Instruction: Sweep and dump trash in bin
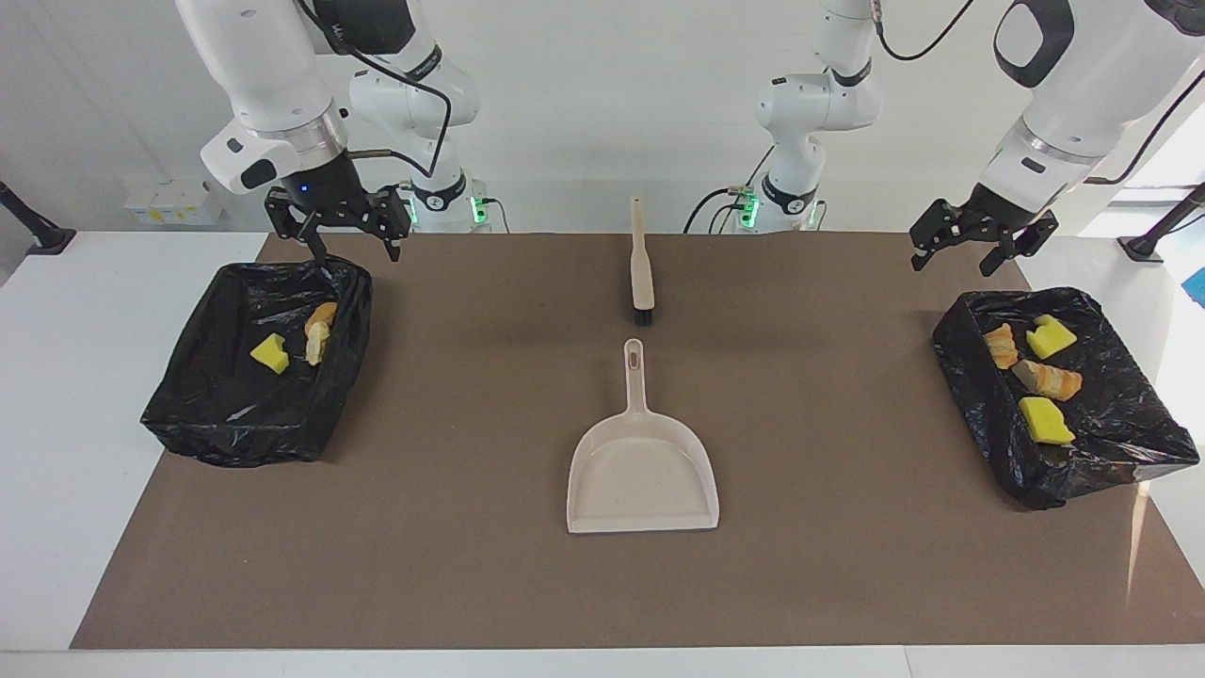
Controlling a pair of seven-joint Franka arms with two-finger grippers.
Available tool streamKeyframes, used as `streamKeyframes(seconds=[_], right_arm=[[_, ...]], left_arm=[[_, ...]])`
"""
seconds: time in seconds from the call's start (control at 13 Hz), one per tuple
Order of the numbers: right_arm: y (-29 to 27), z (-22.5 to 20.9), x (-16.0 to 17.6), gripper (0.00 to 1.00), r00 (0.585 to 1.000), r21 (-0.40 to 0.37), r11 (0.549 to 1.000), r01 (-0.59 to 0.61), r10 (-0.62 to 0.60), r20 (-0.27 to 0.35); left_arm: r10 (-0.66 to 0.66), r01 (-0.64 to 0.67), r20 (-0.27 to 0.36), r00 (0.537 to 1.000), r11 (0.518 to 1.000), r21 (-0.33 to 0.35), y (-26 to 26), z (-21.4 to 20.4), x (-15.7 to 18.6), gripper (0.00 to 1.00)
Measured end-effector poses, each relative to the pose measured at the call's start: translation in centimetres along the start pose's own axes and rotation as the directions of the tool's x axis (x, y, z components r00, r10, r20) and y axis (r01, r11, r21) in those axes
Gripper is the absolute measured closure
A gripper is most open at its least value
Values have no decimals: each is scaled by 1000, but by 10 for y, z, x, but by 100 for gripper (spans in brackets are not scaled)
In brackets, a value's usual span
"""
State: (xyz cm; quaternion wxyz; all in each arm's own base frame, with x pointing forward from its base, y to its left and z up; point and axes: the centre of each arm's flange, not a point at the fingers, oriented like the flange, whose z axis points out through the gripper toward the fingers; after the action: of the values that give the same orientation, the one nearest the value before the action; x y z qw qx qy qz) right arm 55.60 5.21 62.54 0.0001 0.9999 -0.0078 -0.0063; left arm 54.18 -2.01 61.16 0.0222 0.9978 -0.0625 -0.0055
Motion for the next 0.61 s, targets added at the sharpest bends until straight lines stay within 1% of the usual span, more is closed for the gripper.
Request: streamKeyframes(seconds=[0.15, 0.31, 0.61], right_arm=[[0, 0, 0, 0, 1000, 0, 1000, 0, 0, 0], [0, 0, 0, 0, 1000, 0, 1000, 0, 0, -1], [0, 0, 0, 0, 1000, 0, 1000, 0, 0, -1]], left_arm=[[31, -31, 0, 1000, 999, 23, -1, 6, -7, 0], [68, -68, -6, 998, 996, 53, -3, 7, -7, 0], [74, -72, -31, 997, 995, 65, -5, 1, -4, 0]])
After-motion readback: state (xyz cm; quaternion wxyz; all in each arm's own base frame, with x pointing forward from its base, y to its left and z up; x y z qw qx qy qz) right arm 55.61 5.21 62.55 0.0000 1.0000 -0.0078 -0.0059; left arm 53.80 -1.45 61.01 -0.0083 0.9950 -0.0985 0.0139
